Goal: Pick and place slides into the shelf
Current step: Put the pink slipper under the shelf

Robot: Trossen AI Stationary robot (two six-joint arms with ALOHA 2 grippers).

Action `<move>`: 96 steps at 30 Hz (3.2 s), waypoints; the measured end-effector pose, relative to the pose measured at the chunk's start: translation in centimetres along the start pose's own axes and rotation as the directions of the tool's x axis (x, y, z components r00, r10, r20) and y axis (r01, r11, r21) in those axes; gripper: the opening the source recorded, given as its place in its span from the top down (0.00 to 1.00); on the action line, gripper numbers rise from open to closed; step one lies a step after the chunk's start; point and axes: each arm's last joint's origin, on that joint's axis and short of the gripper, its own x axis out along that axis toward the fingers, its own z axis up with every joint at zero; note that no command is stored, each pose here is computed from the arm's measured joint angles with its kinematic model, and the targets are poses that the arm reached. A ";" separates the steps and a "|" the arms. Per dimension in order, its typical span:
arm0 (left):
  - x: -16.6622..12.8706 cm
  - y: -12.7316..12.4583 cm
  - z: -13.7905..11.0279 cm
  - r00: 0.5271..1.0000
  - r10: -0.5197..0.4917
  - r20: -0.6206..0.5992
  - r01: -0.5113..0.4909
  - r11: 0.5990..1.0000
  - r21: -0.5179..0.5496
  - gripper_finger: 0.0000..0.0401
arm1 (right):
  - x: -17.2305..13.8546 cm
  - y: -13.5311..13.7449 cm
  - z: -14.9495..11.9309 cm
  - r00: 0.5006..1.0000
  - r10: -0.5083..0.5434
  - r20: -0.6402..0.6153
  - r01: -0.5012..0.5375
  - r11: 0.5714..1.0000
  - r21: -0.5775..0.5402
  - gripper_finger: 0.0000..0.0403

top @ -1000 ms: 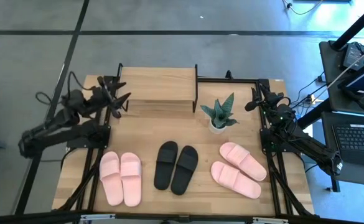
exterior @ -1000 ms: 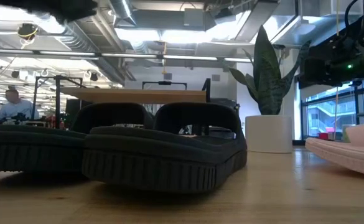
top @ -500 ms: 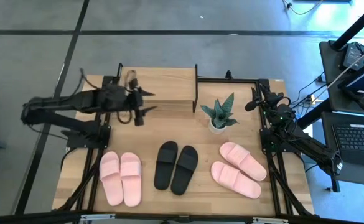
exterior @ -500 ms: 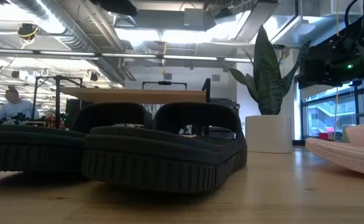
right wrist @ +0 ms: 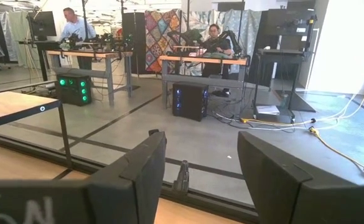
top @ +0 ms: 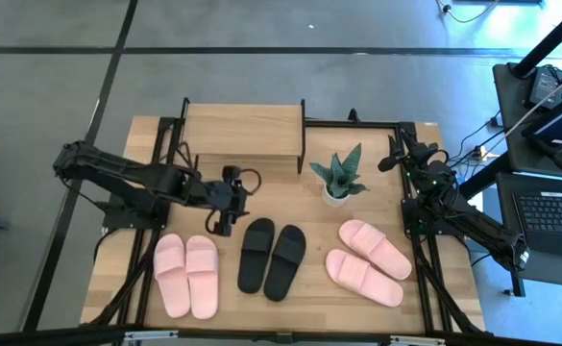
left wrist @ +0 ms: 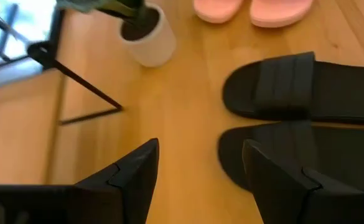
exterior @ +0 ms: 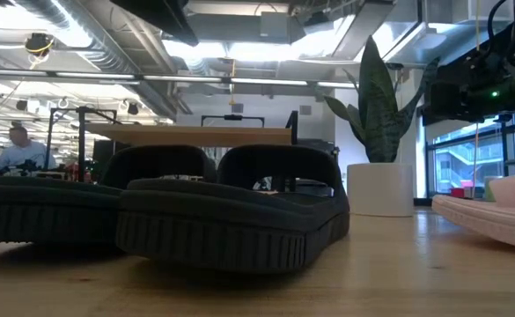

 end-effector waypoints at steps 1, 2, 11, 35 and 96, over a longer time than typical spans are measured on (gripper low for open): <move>0.1 -0.3 0.1 1.000 -0.006 0.001 0.006 1.000 -0.008 0.44 | 0.0 0.0 0.0 1.000 0.000 0.000 0.000 1.000 0.000 0.50; 0.2 -0.5 0.1 1.000 -0.014 0.004 0.014 1.000 -0.019 0.44 | 0.0 0.0 0.0 1.000 0.000 0.000 0.000 1.000 0.000 0.50; -0.5 -3.9 -0.1 0.984 -0.180 -0.013 0.178 0.980 -0.093 0.45 | 0.0 0.0 0.0 1.000 0.000 0.000 0.000 0.998 0.055 0.50; -3.8 -14.6 -7.5 0.696 -0.298 -0.653 0.008 0.913 -0.408 0.45 | 0.0 0.0 0.0 1.000 0.002 -0.001 -0.002 0.978 0.210 0.50; -5.2 -10.1 -5.7 0.572 -0.453 -0.684 -0.203 0.730 -0.653 0.99 | 0.0 0.0 0.0 1.000 0.002 0.000 -0.002 0.978 0.211 0.50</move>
